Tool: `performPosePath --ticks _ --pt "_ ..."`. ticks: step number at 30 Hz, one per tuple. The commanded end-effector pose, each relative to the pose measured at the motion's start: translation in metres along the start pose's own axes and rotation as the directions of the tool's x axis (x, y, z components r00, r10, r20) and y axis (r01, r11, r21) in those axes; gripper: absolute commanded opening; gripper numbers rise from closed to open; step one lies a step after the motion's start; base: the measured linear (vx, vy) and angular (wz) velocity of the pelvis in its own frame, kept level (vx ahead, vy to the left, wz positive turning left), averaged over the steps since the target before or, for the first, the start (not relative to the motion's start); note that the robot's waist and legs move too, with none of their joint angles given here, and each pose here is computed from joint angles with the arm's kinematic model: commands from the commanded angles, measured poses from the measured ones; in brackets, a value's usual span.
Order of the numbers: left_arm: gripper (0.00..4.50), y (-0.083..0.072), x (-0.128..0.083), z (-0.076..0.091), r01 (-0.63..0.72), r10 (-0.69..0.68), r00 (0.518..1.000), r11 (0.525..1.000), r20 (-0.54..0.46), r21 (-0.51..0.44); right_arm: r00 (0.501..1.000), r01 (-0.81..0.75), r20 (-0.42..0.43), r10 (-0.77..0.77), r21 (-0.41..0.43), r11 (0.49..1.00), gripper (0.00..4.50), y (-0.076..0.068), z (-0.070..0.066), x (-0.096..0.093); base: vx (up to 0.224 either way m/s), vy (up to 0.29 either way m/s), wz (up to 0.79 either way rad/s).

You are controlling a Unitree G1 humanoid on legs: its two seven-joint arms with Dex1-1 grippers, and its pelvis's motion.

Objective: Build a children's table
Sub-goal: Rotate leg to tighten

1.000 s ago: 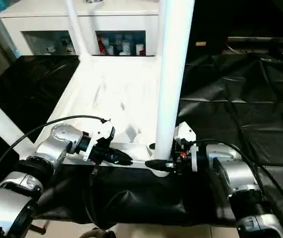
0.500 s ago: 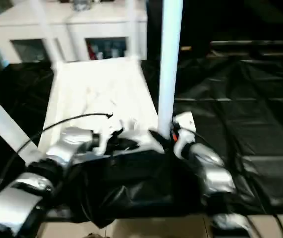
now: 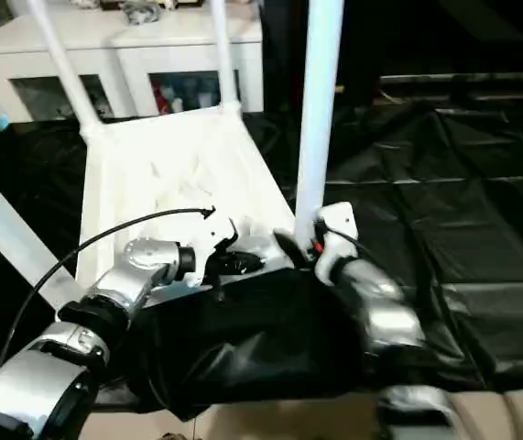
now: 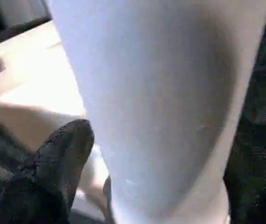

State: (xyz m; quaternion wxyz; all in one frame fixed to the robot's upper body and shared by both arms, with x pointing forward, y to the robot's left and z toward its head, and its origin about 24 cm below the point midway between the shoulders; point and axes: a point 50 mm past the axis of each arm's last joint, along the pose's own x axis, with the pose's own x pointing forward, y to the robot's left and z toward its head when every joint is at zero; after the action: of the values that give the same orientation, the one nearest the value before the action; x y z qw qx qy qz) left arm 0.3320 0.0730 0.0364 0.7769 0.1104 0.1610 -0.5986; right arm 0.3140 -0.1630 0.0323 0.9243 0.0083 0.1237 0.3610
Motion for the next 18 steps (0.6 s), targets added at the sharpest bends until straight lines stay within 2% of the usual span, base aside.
performPosePath --ticks 1,5,12,13,16,18 --pt "0.00 -0.011 0.011 0.017 0.123 -0.128 0.990 0.988 0.054 0.097 0.945 -0.324 -0.047 0.324 -0.002 0.946 3.88 0.039 -0.007 0.014 0.000 0.000 0.00" --pt "0.00 -0.007 -0.009 0.013 0.225 -0.227 0.974 0.968 0.010 0.114 0.893 -0.444 -0.096 0.440 -0.021 0.896 3.88 0.028 -0.002 -0.011 0.000 0.000 0.00" --pt "0.00 -0.002 -0.031 0.008 0.340 -0.336 0.940 0.935 -0.055 0.100 0.841 -0.527 -0.157 0.517 -0.025 0.850 3.88 0.017 0.003 -0.031 0.023 -0.006 0.01" --pt "0.00 -0.002 -0.033 0.007 0.346 -0.341 0.938 0.933 -0.059 0.095 0.835 -0.535 -0.157 0.527 -0.018 0.844 3.63 0.017 0.003 -0.032 0.000 0.000 0.00" --pt "0.00 -0.002 -0.035 0.007 0.359 -0.355 0.933 0.929 -0.062 0.088 0.824 -0.553 -0.155 0.545 -0.010 0.833 3.53 0.019 0.004 -0.033 0.000 0.000 0.00" --pt "0.00 -0.003 -0.035 0.007 0.363 -0.358 0.932 0.928 -0.060 0.088 0.819 -0.561 -0.150 0.554 -0.003 0.828 3.21 0.020 0.004 -0.033 0.000 0.000 0.00"
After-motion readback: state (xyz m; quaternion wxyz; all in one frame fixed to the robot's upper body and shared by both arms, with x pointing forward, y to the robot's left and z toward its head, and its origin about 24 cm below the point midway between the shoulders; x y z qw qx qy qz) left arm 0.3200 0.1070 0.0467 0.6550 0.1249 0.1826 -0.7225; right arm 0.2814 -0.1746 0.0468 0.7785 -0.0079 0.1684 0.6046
